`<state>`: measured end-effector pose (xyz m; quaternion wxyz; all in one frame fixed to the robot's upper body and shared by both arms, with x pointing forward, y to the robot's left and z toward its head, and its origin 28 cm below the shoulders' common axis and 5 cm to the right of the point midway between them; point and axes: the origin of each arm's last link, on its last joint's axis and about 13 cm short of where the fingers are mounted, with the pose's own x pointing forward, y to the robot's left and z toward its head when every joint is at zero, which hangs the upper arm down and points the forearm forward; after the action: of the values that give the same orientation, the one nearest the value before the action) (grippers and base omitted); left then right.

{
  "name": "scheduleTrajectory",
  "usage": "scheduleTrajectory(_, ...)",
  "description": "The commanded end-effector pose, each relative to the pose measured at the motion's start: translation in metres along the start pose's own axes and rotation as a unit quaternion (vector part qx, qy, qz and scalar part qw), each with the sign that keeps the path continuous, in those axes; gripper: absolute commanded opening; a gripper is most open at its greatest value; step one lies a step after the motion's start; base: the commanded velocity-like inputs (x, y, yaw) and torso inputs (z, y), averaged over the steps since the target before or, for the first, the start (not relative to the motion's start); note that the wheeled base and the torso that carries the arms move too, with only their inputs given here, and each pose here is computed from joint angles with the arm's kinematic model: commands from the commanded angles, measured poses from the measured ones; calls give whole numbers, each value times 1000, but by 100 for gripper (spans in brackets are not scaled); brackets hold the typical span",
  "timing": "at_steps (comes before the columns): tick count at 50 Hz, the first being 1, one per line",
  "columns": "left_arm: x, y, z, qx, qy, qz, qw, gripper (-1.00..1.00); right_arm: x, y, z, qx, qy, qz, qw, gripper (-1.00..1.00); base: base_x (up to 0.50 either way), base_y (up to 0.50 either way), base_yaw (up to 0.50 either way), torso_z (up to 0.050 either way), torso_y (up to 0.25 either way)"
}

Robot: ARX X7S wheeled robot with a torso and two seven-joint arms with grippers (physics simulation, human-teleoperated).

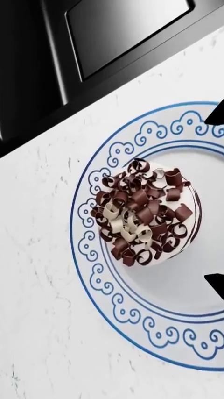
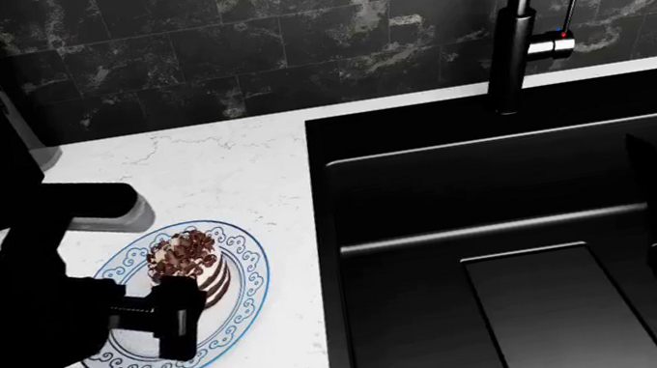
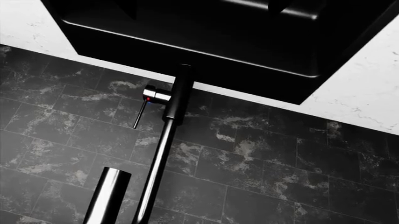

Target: Move the dessert items from the plate to the tray.

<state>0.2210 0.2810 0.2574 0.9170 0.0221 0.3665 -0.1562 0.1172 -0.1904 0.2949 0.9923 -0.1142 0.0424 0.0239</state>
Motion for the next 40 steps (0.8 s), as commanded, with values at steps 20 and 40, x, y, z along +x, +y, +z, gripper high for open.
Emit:
scheduleTrajectory(20,14,2,3,-3,9,-6,1000,100,0,-1,-2,1,0,-3,1000,100,0,0,0,0,0)
scheduleTrajectory(40,18,3,5,0,8,13,1000,100,-3,-2,-1,2,0,-5,1000,100,0,0,0,0,0)
